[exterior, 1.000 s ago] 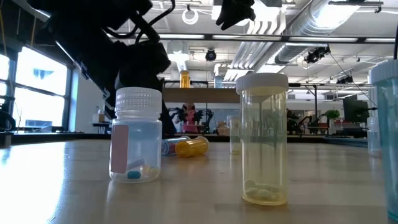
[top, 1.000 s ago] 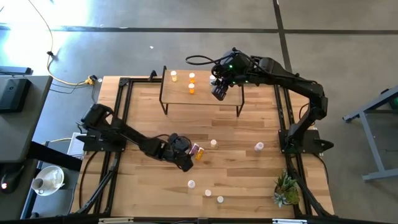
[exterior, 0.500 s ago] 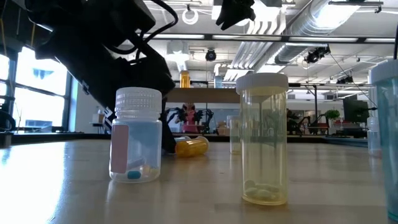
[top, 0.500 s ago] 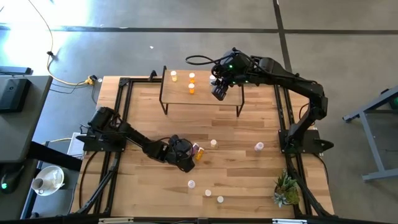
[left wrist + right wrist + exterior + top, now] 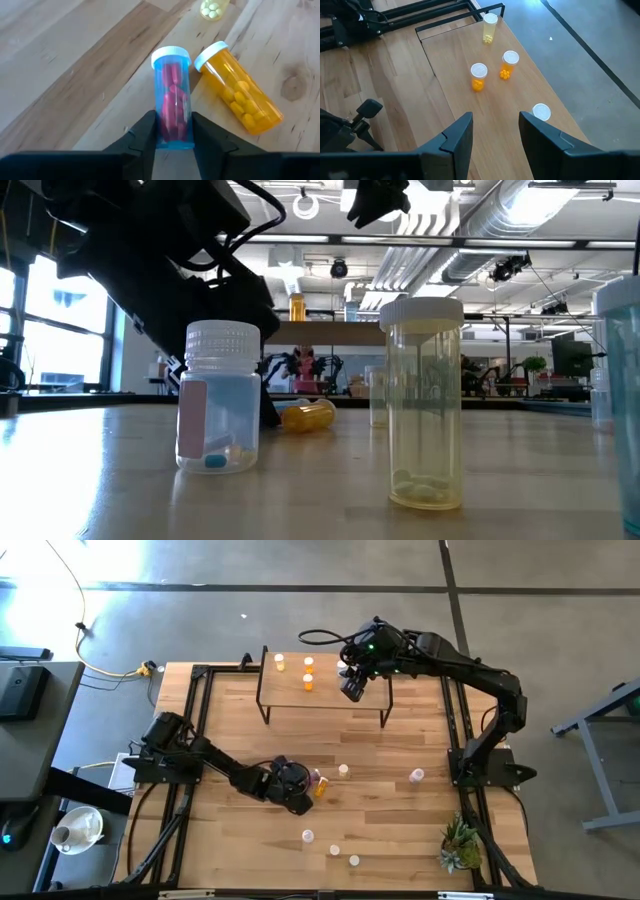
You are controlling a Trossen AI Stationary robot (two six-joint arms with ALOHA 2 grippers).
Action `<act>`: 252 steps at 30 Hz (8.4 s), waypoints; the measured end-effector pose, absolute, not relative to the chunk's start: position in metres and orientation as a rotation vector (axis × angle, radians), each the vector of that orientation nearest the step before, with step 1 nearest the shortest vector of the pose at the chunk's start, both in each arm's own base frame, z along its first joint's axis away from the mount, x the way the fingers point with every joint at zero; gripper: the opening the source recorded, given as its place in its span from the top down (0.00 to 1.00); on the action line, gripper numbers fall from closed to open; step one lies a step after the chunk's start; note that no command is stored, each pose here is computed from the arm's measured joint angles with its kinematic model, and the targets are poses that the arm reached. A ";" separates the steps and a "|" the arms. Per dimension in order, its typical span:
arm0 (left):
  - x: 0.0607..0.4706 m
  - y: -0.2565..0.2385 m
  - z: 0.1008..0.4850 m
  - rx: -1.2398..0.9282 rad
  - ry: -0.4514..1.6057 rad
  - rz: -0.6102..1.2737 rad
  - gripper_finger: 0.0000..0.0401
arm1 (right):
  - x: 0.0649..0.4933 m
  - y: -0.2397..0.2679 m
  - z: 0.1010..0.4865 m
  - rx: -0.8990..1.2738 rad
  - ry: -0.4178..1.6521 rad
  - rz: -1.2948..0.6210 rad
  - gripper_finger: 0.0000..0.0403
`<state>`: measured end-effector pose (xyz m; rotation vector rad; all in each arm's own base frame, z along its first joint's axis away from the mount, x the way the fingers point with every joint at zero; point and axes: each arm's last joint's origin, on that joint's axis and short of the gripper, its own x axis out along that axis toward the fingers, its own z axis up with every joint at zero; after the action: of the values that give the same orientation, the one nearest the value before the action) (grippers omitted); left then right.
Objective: Pick and place medicine bottles onto shelf by color
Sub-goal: Put the top blue pill bottle on the shelf aligned with the blue pill bottle, then put the top transparent pill bottle on the shelf aligned with the transparent pill bottle
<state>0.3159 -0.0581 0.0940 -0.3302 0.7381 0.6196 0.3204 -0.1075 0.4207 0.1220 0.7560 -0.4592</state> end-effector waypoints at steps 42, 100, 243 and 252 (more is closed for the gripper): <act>0.286 -0.006 0.220 -0.142 0.129 0.358 0.78 | 0.331 -0.020 0.414 -0.151 0.847 0.143 0.62; 0.248 0.050 0.215 -0.004 -0.250 0.130 0.75 | 0.385 -0.021 0.395 -0.206 0.664 0.177 0.74; 0.222 0.053 0.226 0.031 -0.013 0.292 0.43 | 0.364 -0.159 0.338 0.056 1.112 -0.401 0.60; 0.222 0.052 0.224 0.029 0.011 0.288 0.43 | 0.357 -0.155 0.357 0.068 1.118 -0.388 0.60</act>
<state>0.2220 0.0521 0.2241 0.0289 0.0106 0.2884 0.3566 -0.1550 0.3573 0.0680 1.1182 -0.3876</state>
